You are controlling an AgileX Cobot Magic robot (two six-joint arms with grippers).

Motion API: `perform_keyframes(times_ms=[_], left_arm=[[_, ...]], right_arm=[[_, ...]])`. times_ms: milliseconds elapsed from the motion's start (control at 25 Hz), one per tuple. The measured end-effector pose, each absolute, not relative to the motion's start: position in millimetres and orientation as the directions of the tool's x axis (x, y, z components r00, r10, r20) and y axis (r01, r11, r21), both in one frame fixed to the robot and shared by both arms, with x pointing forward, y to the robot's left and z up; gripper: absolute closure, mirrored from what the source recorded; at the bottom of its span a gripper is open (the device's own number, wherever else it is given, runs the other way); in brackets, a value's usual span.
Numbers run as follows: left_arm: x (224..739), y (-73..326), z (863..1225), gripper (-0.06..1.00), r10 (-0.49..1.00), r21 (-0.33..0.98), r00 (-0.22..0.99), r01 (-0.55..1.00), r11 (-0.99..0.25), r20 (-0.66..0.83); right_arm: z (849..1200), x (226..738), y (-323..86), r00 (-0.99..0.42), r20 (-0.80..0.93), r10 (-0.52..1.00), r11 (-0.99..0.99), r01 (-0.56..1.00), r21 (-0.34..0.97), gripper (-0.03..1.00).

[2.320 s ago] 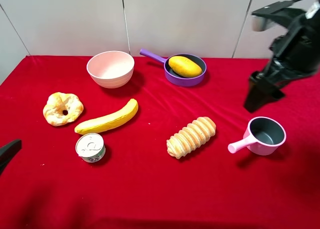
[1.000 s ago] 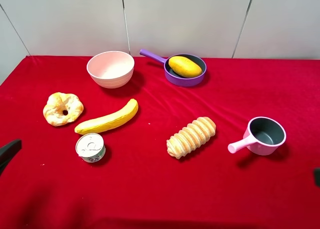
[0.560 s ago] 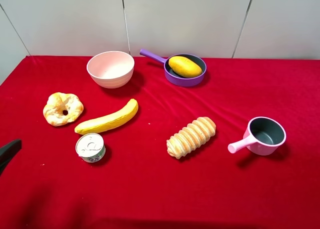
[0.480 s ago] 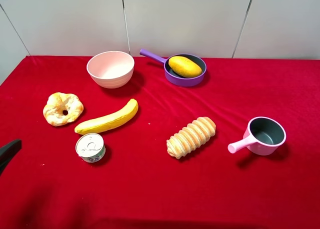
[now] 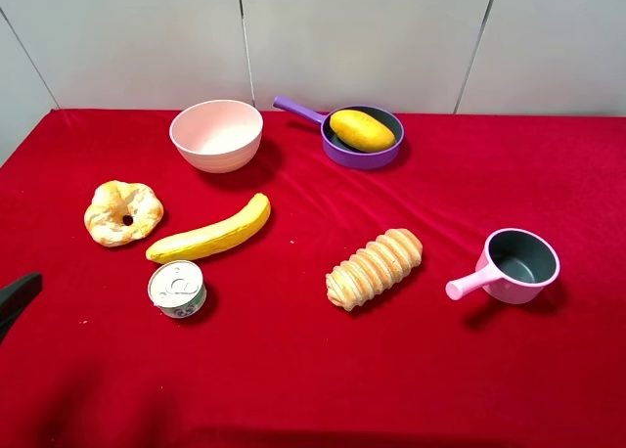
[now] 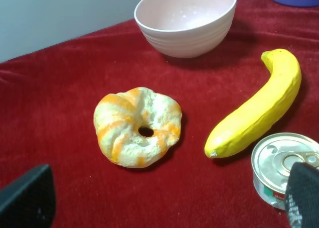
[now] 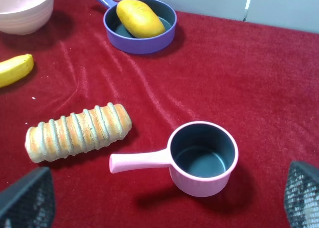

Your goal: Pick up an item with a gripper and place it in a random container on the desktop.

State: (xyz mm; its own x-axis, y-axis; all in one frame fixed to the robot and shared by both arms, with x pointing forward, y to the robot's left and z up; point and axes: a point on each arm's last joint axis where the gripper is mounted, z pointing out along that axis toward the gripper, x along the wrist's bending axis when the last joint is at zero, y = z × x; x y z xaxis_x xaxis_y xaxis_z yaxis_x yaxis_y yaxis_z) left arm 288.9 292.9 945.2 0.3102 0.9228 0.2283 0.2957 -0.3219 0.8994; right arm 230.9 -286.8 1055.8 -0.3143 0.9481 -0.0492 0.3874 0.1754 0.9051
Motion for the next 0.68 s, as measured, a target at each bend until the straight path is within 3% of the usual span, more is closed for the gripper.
perform_keyframes(times_ms=[680], left_arm=[[288.9, 292.9, 945.2, 0.04, 0.923, 0.899, 0.310, 0.296, -0.322, 0.228]], right_arm=[[1055.8, 230.9, -286.8, -0.314, -0.050, 0.948, 0.176, 0.387, 0.905, 0.28]])
